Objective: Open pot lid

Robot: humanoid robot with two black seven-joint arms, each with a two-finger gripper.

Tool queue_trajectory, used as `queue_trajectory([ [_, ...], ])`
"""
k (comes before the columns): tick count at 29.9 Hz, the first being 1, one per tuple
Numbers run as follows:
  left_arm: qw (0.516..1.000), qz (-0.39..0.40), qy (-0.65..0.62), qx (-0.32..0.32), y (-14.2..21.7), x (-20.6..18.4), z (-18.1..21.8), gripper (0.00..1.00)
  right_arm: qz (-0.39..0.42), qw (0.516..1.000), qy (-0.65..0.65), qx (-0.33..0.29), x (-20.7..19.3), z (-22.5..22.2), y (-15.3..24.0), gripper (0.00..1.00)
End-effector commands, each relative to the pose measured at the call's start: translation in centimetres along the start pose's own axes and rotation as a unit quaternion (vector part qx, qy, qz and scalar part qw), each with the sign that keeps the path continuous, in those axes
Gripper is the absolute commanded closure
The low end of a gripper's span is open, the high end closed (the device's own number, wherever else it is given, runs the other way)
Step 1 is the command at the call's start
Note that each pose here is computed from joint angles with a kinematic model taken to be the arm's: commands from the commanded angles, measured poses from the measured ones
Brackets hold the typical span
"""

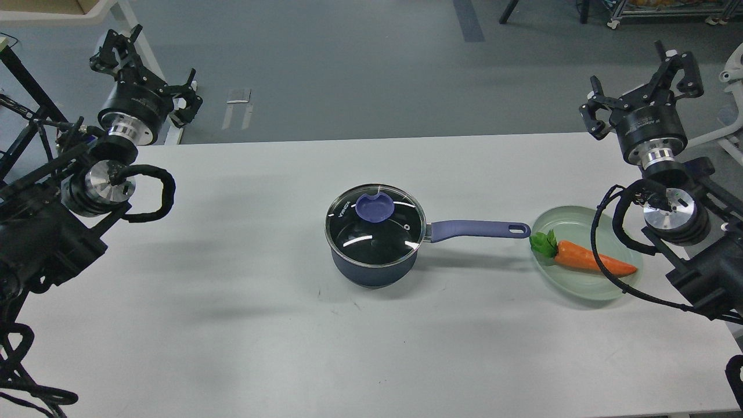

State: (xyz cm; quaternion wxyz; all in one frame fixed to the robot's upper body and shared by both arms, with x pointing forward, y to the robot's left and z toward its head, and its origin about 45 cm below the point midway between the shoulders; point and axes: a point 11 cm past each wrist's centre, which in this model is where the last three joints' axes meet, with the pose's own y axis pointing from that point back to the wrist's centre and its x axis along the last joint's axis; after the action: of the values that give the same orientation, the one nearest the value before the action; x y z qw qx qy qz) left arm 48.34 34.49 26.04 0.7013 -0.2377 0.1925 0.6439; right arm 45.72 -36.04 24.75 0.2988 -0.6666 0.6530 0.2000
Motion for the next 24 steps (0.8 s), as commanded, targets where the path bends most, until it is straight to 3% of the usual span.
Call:
queue_trajectory([
  [1,1.000,0.002,-0.006,0.006,0.2,0.1,-0.4,0.00,0.002,1.000,0.000,-0.002,0.1,0.2,0.1,0.00],
  [9,1.000,0.007,-0.012,0.005,0.2,0.5,0.1,0.00,-0.003,1.000,0.002,0.001,-0.1,-0.2,0.0,0.00],
  [14,1.000,0.016,-0.021,0.002,0.4,1.5,1.5,0.00,-0.056,0.998,0.013,-0.016,-0.8,-0.4,0.3,0.00],
  [24,0.998,0.021,-0.045,0.026,0.8,2.4,1.9,0.00,-0.173,0.958,0.224,-0.055,-7.2,-8.4,-2.0,0.00],
])
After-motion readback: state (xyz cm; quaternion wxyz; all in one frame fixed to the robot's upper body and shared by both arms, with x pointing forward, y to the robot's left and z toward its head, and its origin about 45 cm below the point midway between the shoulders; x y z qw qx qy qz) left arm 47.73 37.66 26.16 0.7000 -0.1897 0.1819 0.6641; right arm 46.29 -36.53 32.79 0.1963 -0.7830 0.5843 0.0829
